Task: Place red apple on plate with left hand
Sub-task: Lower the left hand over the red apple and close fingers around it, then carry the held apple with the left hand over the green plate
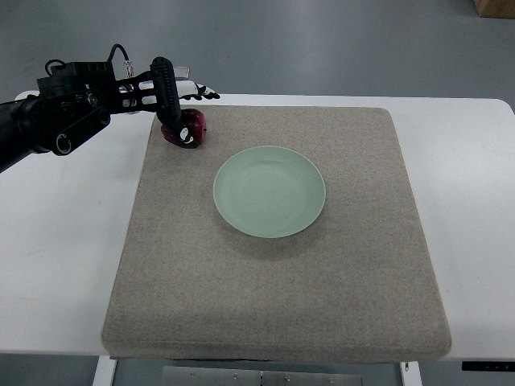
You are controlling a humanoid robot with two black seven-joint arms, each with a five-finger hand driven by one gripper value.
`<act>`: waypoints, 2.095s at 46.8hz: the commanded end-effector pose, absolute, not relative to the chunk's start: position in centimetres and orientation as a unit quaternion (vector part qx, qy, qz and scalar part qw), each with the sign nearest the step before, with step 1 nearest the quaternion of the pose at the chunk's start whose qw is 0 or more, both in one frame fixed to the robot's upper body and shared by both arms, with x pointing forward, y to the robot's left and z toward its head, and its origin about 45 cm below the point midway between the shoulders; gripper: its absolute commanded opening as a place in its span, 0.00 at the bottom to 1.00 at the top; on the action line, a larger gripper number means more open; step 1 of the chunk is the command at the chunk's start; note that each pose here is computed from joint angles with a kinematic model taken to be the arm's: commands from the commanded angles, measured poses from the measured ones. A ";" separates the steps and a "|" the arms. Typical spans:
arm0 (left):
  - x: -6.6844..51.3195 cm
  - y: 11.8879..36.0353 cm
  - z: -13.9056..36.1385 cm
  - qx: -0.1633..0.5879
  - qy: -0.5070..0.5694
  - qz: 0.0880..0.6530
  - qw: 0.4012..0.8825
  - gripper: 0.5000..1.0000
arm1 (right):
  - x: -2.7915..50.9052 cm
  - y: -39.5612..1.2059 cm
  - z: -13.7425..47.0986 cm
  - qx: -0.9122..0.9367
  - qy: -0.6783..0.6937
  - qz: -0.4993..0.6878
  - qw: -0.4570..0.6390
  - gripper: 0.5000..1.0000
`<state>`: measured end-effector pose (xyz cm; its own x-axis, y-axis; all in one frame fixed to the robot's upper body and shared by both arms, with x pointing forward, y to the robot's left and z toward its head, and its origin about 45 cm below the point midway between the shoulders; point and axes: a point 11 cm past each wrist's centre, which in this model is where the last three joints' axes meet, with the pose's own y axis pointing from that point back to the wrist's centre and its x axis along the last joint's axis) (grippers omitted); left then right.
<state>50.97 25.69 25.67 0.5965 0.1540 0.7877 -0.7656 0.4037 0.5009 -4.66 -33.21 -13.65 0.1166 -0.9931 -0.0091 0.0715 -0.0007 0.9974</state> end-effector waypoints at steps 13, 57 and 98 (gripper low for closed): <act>50.6 26.2 24.5 0.472 -0.353 0.289 0.754 0.88 | -4.7 -33.2 -13.7 0.511 -0.450 -0.489 0.545 0.93; 51.4 25.5 25.3 0.460 -0.389 0.316 0.733 0.41 | -4.7 -33.2 -13.7 0.511 -0.450 -0.489 0.545 0.93; 46.6 12.0 26.4 0.333 -0.414 0.196 0.824 0.51 | -4.7 -33.2 -13.7 0.511 -0.450 -0.489 0.545 0.93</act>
<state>47.02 12.29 26.82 0.5700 0.0553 0.8198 -0.6127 0.6933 0.3793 -4.66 -33.21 -13.65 0.1165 -0.9931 -0.0091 0.0717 -0.0007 0.9974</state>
